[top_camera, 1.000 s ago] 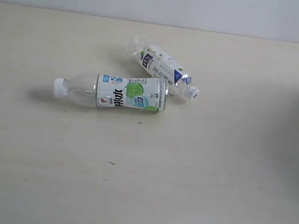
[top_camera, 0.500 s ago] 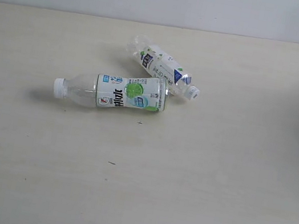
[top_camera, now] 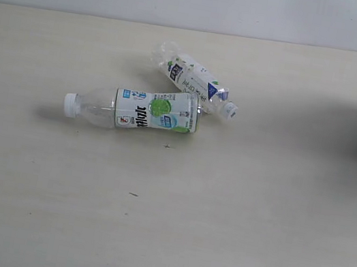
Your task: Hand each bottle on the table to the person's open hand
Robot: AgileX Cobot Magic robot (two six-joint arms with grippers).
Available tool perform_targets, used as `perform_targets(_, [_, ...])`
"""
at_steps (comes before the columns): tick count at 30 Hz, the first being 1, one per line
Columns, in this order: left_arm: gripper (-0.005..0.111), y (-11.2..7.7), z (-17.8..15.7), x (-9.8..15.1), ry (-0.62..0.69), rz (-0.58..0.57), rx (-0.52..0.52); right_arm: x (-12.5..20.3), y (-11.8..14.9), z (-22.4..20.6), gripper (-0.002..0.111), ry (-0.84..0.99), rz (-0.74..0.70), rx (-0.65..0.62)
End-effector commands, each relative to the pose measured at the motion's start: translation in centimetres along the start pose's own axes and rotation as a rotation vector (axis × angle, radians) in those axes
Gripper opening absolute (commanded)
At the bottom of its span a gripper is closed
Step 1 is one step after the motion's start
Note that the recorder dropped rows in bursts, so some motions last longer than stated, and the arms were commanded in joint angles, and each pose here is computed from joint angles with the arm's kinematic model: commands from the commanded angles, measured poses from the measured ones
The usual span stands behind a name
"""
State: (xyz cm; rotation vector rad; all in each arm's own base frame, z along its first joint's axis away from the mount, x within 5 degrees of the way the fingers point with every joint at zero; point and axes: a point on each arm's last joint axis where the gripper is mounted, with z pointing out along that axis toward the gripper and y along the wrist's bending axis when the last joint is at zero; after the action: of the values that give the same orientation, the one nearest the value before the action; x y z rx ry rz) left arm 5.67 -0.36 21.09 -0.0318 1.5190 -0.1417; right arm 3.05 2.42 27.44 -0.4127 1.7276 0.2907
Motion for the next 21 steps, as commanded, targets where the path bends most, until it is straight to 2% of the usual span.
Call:
perform_targets(1, [0.0,0.0,0.0,0.0,-0.007,-0.002,-0.003,0.0,0.0,-0.1,0.0,-0.016,-0.007,0.009])
perform_targets(10, [0.0,0.0,0.0,0.0,-0.007,-0.002,-0.003,-0.1,-0.6,-1.1,0.0,-0.087,-0.128,0.096])
perform_targets(16, [0.0,0.0,0.0,0.0,-0.007,-0.002,-0.003,-2.2,-1.3,-1.1,0.0,-0.302,-0.197,0.198])
perform_targets(18, [0.0,0.0,0.0,0.0,-0.007,-0.002,-0.003,-2.7,-1.8,-0.1,0.0,-0.252,-0.252,0.226])
perform_targets(21, [0.0,0.0,0.0,0.0,-0.007,-0.002,-0.003,-3.2,-2.5,1.7,0.0,-0.109,-0.228,0.238])
